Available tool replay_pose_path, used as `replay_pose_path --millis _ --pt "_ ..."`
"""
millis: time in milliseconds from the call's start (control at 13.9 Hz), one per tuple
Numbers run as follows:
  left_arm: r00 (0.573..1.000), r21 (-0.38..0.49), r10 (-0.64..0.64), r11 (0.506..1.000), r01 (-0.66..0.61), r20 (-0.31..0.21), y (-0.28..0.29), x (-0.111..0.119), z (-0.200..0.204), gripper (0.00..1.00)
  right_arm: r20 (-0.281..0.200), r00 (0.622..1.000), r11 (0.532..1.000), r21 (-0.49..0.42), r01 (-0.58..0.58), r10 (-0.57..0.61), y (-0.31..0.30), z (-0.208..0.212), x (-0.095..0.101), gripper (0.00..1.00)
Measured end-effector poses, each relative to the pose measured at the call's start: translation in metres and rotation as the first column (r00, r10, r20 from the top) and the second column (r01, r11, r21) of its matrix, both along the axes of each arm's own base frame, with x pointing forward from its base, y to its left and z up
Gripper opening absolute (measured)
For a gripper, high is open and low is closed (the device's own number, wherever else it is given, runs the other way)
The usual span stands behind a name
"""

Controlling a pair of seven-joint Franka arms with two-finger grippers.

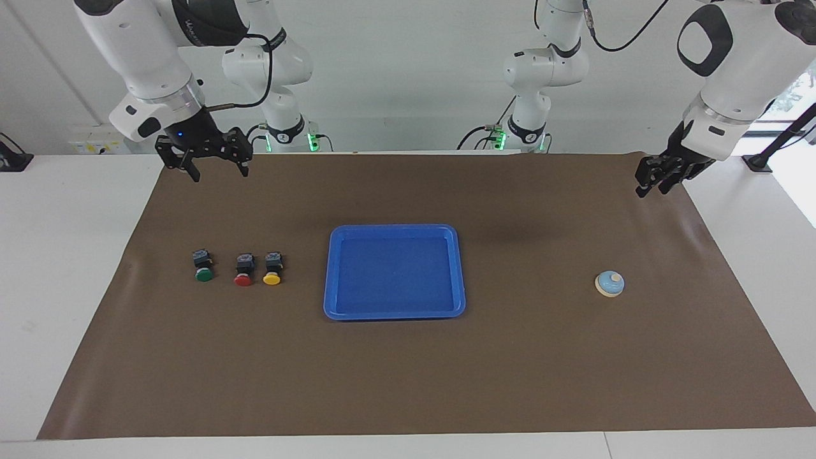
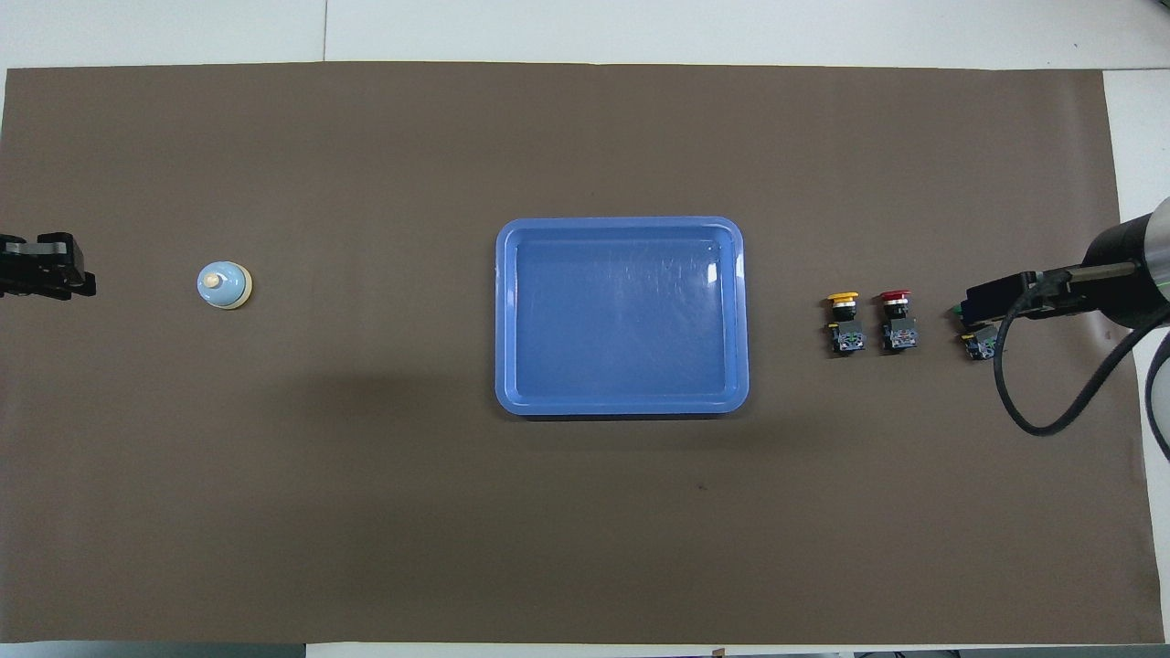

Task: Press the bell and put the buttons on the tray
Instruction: 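Move the left gripper toward the white bell, then press down on the white bell with the left gripper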

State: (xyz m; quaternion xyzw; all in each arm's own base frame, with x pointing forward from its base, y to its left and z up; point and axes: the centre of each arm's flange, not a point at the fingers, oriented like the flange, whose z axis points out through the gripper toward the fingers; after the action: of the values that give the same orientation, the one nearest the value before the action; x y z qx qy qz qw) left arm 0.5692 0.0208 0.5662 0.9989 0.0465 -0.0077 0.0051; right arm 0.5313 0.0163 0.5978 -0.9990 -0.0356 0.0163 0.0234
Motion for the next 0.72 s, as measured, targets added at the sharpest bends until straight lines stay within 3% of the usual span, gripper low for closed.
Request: replay_pose_path --millis 72,144,431,718 --pt "1.000 0.000 0.002 1.000 -0.002 0.001 0.004 0.005 -0.013 0.05 0.000 1.000 1.000 0.000 0.000 0.000 0.000 0.000 0.000 1.00" --pt "1.000 0.001 0.004 1.000 -0.004 -0.001 0.008 0.012 -0.028 0.01 0.000 1.000 1.000 0.000 0.000 0.000 0.000 0.000 0.000 1.00" --pt "1.000 0.004 0.015 1.000 -0.015 0.002 0.020 0.041 -0.102 0.01 0.000 1.000 1.000 0.000 0.000 0.000 0.000 0.000 0.000 1.00" --pt "1.000 0.006 0.014 1.000 -0.014 0.019 0.019 0.054 -0.163 0.01 0.000 1.000 1.000 0.000 0.000 0.000 0.000 0.000 0.000 1.00"
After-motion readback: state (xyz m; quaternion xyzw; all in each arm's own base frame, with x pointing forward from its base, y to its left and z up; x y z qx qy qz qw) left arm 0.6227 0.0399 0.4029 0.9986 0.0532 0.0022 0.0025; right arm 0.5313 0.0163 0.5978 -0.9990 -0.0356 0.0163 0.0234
